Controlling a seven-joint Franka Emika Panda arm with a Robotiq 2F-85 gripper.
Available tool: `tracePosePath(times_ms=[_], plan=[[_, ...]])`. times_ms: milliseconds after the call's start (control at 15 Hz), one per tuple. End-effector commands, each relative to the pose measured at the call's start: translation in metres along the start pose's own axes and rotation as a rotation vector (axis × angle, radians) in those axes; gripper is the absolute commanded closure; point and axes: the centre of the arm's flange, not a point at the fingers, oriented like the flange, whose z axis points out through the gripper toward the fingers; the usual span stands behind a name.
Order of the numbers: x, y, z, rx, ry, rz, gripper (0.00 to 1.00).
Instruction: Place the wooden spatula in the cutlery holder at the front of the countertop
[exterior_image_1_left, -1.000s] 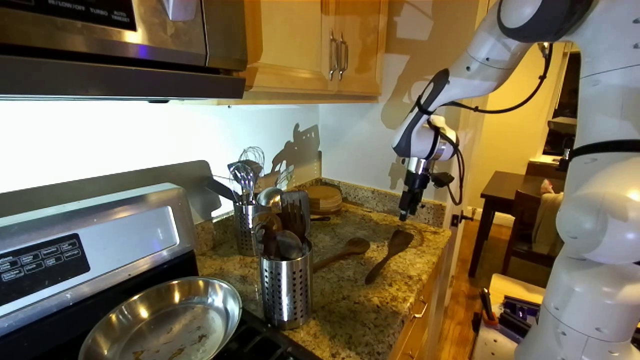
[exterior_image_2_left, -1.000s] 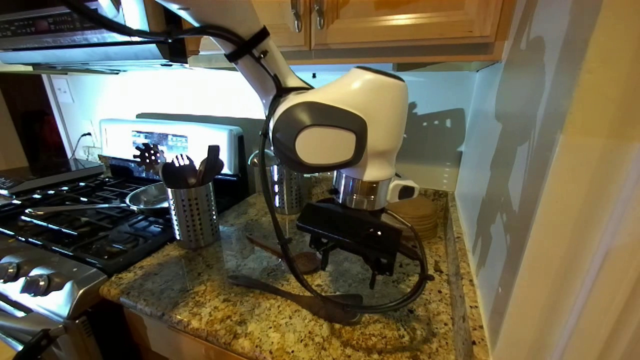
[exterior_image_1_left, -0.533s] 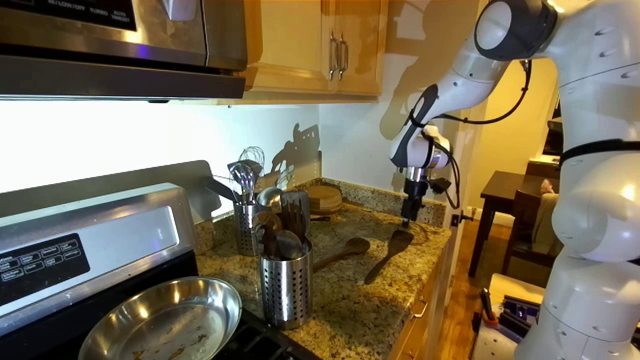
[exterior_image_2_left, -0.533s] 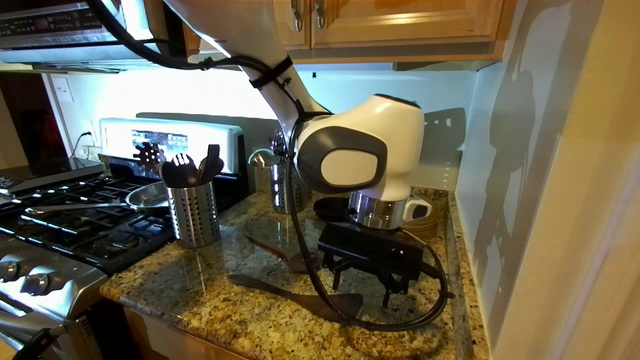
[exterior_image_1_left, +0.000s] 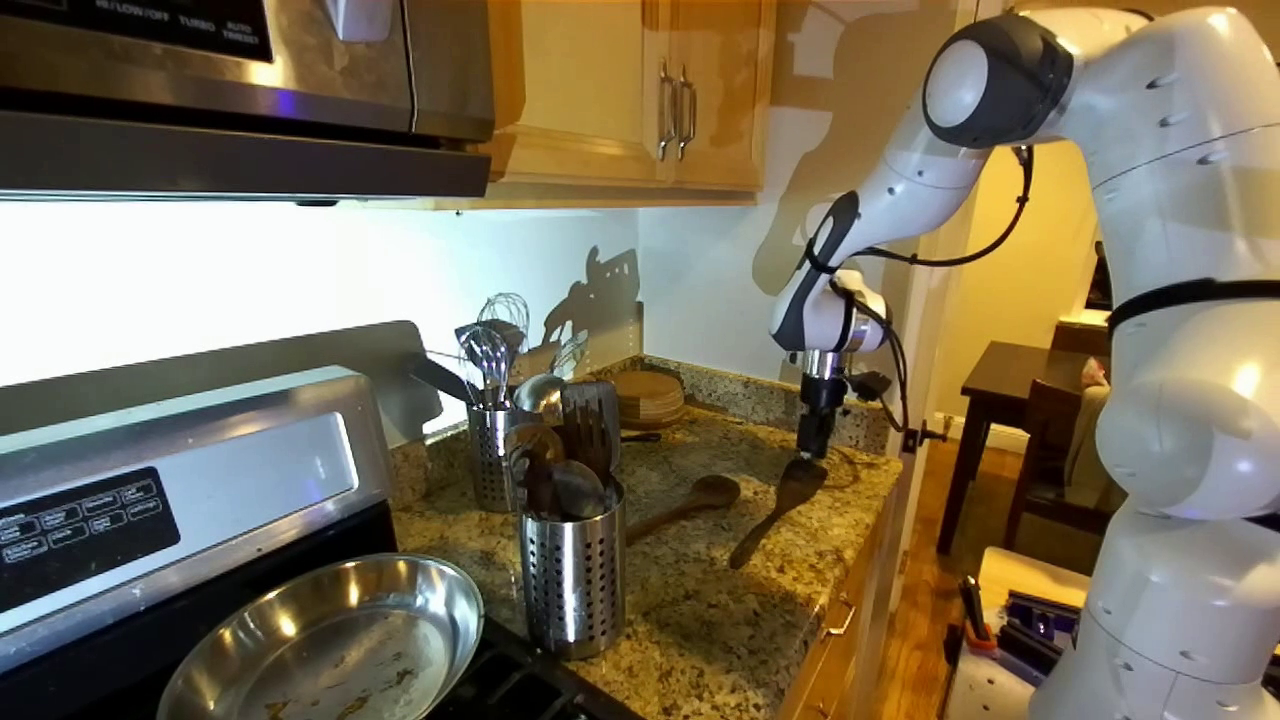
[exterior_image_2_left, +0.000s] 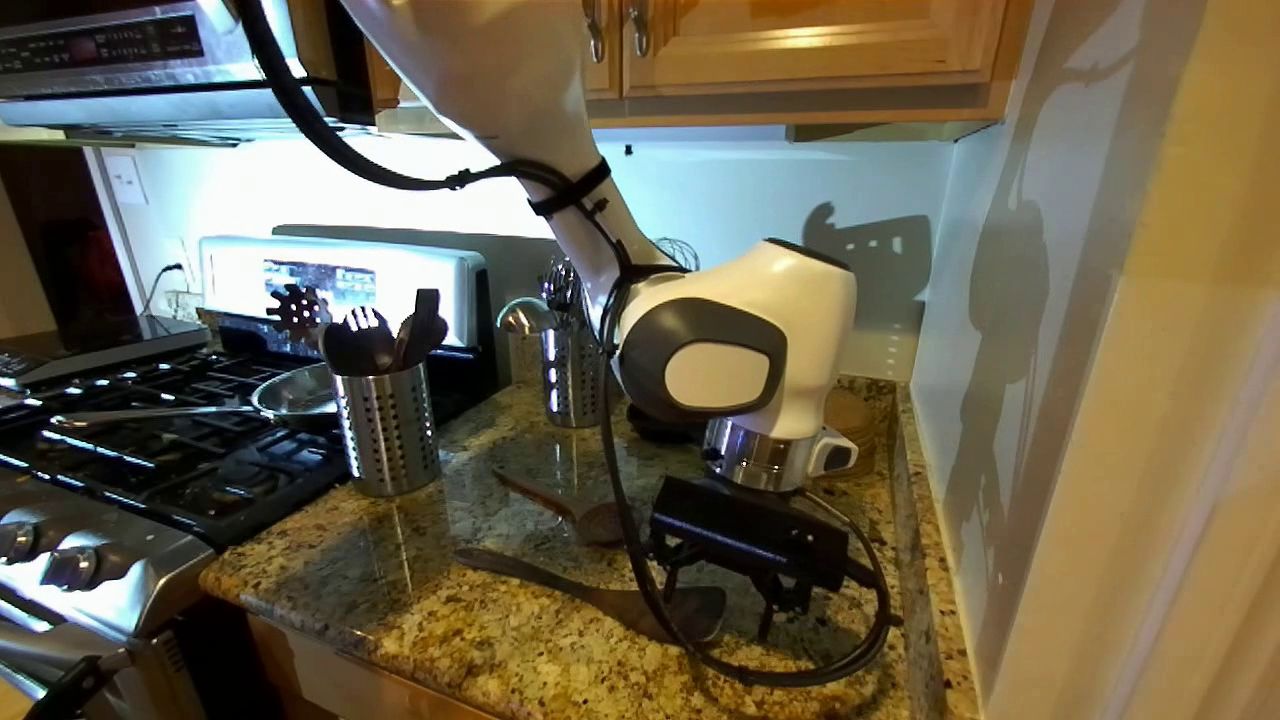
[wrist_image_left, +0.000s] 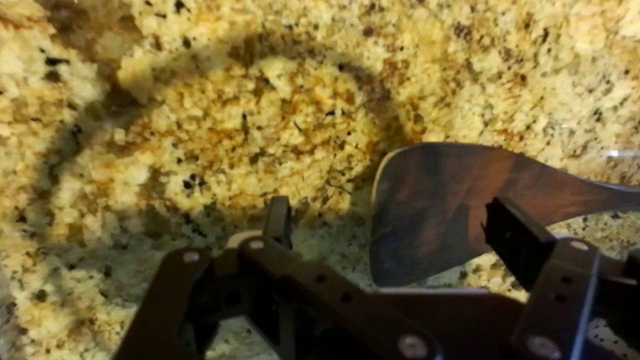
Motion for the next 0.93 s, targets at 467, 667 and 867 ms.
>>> tracePosePath(times_ms=[467,667,867], plan=[[0.001,0.005,0.021,0.17,0.024,-0.014,0.0],[0.009,-0.006,0.024,0.221,0.049,-0.027,0.0],[0.018,-0.025,0.029,0.261,0.043,-0.047,0.0]])
